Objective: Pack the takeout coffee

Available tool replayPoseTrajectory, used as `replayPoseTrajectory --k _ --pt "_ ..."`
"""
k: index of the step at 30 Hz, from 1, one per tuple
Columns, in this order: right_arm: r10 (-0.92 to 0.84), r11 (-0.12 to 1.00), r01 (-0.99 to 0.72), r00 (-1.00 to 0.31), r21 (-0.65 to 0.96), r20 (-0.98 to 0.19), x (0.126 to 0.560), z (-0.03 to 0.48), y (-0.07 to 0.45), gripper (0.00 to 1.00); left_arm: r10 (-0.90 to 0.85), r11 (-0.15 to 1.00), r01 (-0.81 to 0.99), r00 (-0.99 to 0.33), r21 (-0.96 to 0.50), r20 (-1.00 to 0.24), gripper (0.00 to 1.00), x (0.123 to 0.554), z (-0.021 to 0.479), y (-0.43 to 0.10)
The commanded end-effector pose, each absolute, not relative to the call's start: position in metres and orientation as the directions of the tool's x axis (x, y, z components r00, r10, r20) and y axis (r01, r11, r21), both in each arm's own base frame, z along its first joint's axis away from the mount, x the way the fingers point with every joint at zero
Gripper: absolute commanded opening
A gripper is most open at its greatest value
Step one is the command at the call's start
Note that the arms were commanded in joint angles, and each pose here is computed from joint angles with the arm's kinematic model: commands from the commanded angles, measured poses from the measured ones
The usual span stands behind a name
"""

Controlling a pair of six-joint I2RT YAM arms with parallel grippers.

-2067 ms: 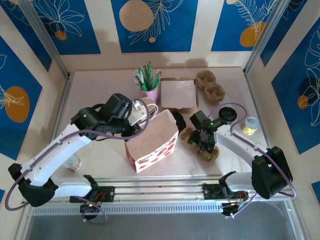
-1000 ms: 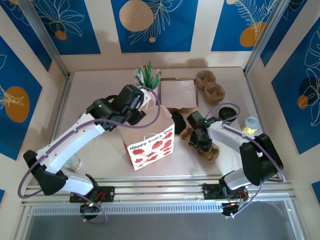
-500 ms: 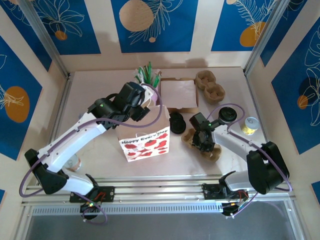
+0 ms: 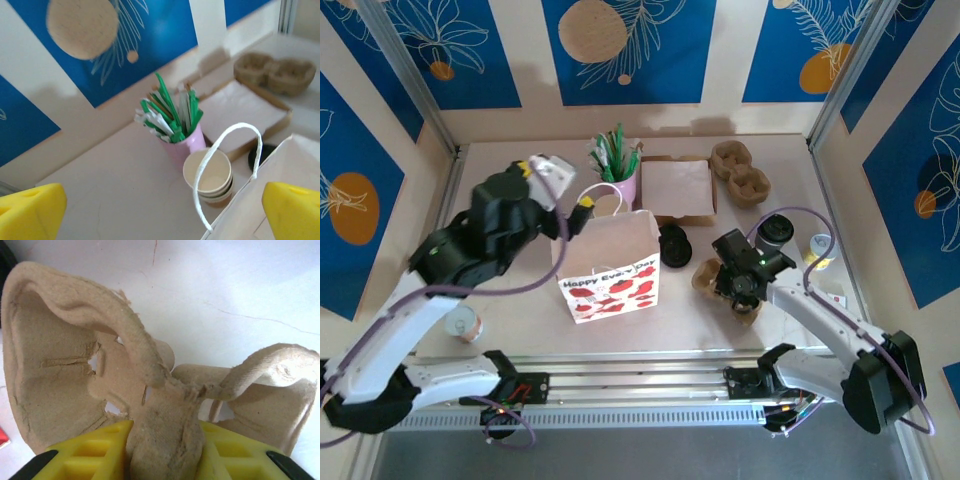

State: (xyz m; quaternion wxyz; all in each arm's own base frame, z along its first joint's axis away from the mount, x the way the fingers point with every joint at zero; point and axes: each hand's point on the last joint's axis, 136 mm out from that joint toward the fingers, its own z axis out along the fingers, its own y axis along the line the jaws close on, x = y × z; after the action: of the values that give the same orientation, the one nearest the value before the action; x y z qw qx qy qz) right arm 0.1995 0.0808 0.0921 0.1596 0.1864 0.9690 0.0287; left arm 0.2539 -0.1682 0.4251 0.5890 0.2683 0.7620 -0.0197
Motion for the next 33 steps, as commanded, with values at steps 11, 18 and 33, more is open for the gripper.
replayPoseTrajectory --k 11,18,33 --pt "0.264 0.959 0.18 -0.848 0.22 -0.459 0.183 0.21 0.088 0.3 0.224 0.957 0.213 -0.107 0.197 -0.969 1.0 0.221 0.409 -0.089" --pt "0.18 0.953 0.009 -0.819 0.302 -0.544 0.178 0.284 0.118 0.28 0.114 0.988 0.107 -0.038 0.11 -0.993 1.0 0.209 0.395 -0.058" --pt "-0.104 0.909 -0.346 -0.729 0.232 -0.677 0.194 0.374 0.221 0.28 0.071 0.997 0.021 -0.033 0.07 -0.997 1.0 0.205 0.348 -0.039"
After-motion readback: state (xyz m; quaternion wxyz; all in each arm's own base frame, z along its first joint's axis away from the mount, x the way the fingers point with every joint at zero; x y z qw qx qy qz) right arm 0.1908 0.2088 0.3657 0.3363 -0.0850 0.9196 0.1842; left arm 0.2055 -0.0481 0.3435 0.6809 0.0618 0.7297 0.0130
